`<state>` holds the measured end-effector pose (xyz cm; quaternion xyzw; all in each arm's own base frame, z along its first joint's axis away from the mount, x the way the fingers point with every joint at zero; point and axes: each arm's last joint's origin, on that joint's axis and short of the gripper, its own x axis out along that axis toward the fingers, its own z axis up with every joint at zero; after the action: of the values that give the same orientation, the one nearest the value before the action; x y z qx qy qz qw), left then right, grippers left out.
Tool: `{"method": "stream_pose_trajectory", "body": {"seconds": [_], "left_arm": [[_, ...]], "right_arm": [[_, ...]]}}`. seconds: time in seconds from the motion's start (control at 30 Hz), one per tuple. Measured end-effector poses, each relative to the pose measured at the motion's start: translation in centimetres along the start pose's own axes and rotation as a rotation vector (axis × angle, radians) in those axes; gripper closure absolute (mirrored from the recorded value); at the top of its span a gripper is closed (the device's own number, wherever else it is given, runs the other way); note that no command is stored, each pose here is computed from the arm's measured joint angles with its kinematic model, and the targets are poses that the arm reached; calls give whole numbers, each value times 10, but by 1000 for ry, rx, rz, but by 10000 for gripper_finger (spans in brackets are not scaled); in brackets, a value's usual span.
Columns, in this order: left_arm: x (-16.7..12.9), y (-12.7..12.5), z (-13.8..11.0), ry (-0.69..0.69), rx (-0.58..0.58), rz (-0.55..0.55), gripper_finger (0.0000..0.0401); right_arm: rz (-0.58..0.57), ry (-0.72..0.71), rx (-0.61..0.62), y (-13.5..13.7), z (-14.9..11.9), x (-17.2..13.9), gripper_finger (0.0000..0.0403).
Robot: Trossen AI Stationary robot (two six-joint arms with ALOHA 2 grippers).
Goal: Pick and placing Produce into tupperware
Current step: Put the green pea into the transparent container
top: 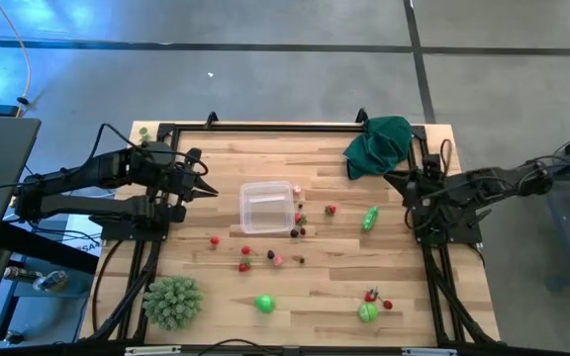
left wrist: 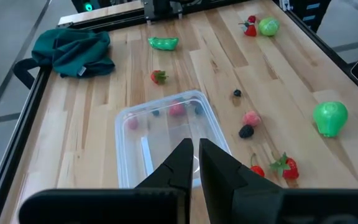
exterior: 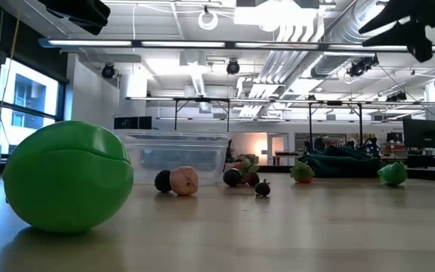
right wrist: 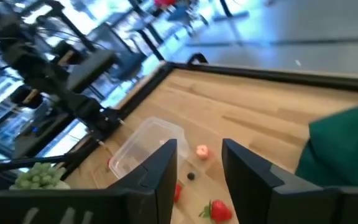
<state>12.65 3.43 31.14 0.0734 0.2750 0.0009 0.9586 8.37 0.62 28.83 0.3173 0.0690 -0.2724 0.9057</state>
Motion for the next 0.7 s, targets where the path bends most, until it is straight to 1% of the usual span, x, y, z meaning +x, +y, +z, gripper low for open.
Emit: {"method": "stream_pose_trajectory", "body": {"seconds": [0.1,0.2,0.3,0.37,0.53,0.63,0.7], "left_arm": [[0,0,0,0,0,0,382],[0,0,0,0,0,0,382],[0,0,0,0,0,0,382],[0,0,0,0,0,0,382],[0,0,0,0,0,0,382],[0,0,0,-1,0,1,382],[0,0,0,-1,0,1,382]], "right_arm": [[-57,40,38,18,10,3,283],[-114,78,102,35,19,7,283],[-196,128,161,50,26,11,283],[-265,173,177,57,29,13,284],[-437,343,180,65,33,18,284],[-540,453,191,63,29,23,284],[-604,492,206,62,24,28,284]]}}
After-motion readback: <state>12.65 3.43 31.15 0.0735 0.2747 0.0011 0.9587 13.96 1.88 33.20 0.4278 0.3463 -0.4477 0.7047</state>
